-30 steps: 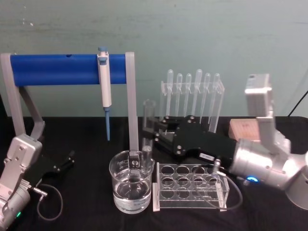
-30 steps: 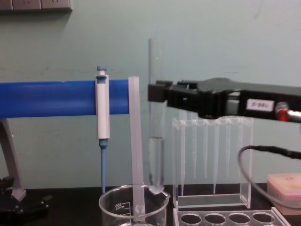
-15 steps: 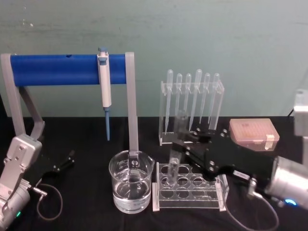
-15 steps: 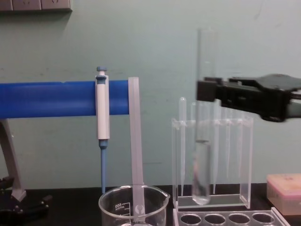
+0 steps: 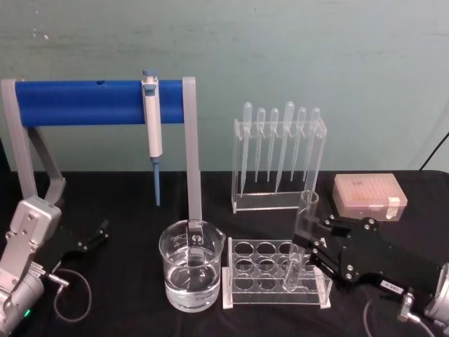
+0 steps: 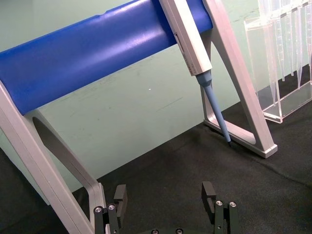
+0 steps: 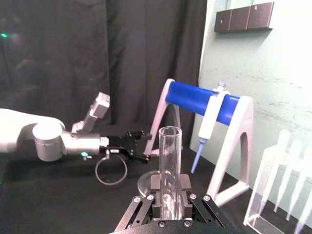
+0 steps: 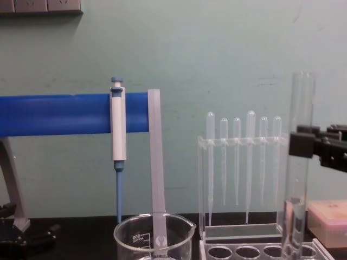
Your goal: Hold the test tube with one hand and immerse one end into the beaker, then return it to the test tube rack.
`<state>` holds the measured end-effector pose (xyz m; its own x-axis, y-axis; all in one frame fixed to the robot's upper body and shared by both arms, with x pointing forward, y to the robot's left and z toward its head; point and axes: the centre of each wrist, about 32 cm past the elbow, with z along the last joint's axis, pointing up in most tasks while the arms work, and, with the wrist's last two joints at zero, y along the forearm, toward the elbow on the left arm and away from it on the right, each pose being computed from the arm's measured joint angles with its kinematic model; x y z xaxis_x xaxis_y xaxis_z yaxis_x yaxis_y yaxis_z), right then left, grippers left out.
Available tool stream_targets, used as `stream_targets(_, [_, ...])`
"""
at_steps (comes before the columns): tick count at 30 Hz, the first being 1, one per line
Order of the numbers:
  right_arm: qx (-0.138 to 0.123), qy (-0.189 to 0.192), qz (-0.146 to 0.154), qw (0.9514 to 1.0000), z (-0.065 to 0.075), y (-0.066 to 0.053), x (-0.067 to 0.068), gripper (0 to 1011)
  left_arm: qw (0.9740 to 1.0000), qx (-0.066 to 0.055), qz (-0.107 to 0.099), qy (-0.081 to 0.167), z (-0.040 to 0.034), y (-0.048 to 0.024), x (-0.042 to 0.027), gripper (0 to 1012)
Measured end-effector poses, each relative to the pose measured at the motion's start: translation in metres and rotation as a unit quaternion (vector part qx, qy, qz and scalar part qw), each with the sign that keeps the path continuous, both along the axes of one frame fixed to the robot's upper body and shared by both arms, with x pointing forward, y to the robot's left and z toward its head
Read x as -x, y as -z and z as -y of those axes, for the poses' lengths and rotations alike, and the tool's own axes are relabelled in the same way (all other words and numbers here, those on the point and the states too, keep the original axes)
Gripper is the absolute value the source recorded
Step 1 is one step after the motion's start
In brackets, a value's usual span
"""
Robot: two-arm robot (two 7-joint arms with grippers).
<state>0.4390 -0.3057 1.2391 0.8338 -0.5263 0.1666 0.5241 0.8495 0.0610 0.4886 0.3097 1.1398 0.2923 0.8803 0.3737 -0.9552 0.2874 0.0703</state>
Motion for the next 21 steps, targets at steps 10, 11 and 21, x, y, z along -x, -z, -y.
stream_targets(10, [0.012, 0.008, 0.013, 0.9998, 0.006, 0.008, -0.007, 238, 1.0000, 0.000, 0.000, 0.000, 0.0000, 0.0000, 0.0000, 1000])
stream_targets(11, [0.012, 0.007, 0.015, 0.9998, 0.005, 0.009, -0.009, 239, 1.0000, 0.000, 0.000, 0.000, 0.0000, 0.0000, 0.0000, 1000])
stream_targets(21, [0.002, 0.002, 0.025, 0.9997, 0.002, 0.020, -0.028, 239, 1.0000, 0.000, 0.000, 0.000, 0.0000, 0.0000, 0.0000, 1000])
